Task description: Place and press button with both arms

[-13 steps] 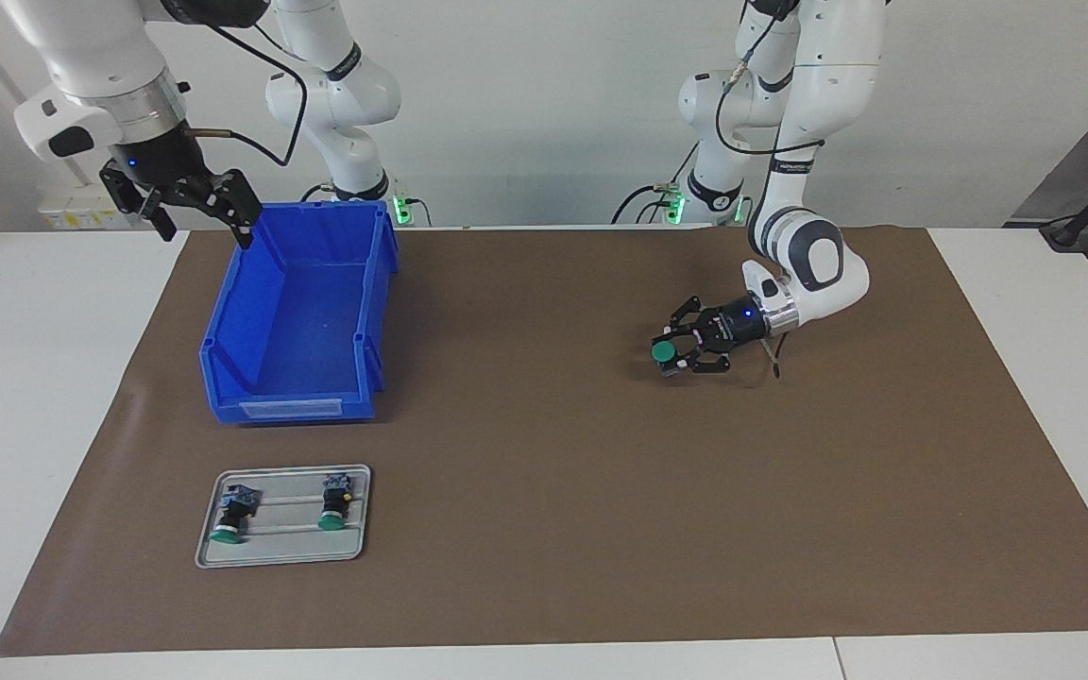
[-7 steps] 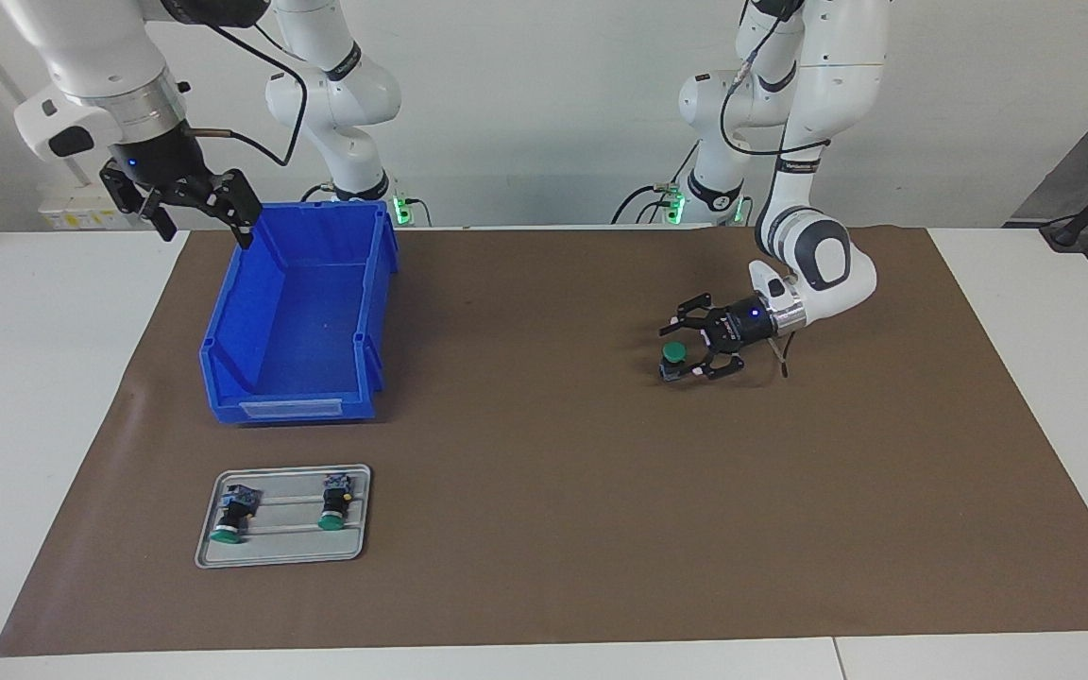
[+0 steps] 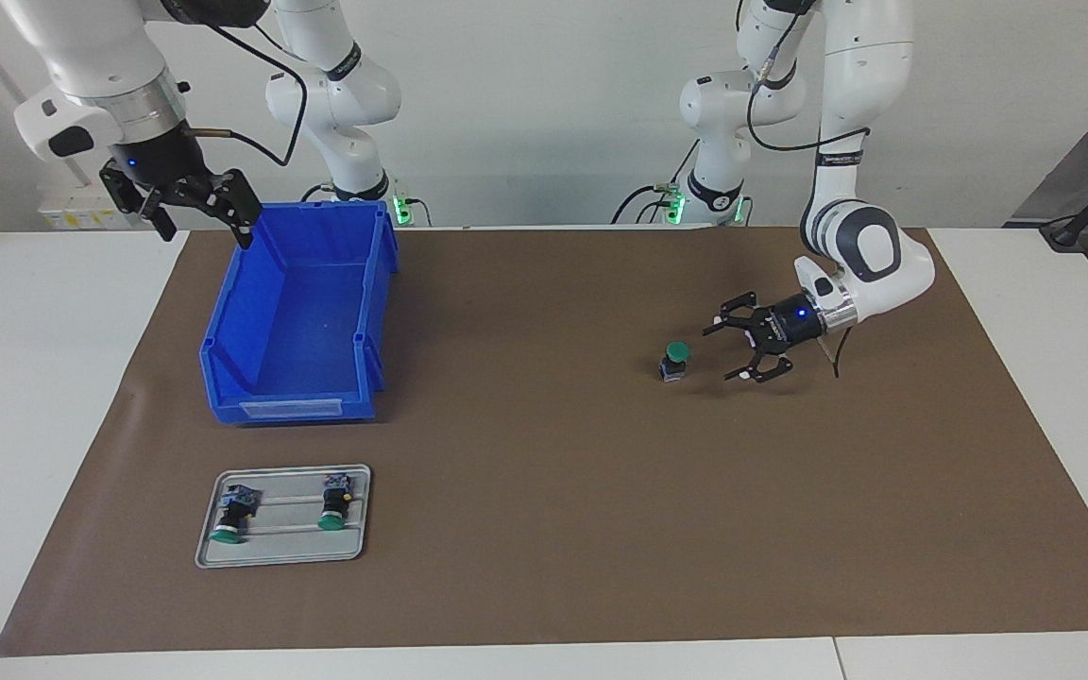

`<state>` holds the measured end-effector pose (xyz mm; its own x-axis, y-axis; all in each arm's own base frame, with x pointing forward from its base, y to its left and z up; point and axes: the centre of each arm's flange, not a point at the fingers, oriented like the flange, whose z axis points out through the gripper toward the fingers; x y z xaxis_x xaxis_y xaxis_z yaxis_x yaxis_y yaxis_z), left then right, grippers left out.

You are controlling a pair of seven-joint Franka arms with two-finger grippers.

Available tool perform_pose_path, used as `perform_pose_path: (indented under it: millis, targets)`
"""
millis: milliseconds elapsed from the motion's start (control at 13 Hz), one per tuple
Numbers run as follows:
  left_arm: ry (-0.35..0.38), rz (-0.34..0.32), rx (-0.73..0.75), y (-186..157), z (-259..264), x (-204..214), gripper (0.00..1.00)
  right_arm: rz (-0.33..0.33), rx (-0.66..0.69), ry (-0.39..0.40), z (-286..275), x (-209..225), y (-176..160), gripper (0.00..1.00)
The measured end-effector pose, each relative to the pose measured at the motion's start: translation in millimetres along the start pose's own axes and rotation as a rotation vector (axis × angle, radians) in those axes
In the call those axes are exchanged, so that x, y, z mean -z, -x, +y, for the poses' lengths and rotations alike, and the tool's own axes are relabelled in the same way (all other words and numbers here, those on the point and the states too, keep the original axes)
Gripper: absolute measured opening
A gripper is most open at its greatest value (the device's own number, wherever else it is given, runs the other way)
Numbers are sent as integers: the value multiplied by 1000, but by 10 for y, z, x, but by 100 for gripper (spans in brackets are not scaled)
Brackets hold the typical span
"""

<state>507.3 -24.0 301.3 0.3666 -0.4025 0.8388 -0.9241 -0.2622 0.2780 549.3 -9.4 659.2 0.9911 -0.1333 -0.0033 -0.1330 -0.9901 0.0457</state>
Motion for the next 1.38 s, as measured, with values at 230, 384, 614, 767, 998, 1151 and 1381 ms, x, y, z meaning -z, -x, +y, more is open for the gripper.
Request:
perform_pose_path:
  millis: [230, 384, 614, 767, 998, 1151, 1381]
  targets:
    - [-35, -197, 132, -595, 24, 303, 82, 0, 0, 0, 0, 0, 0, 100]
    - [-66, -317, 197, -952, 43, 307, 66, 0, 0, 0, 0, 0, 0, 100]
    - [-122, -493, 250, -1295, 110, 133, 23, 0, 0, 0, 0, 0, 0, 100]
    - [-181, -585, 224, -1452, 180, -87, 1, 0, 0, 0, 0, 0, 0, 100]
    - [-220, -638, 218, -1584, 332, -475, 1, 0, 0, 0, 1, 0, 0, 100]
    - [-283, -717, 197, -1583, 412, -669, 1, 0, 0, 0, 1, 0, 0, 100]
    - [-321, -776, 185, -1474, 559, -957, 1, 0, 0, 0, 1, 0, 0, 100]
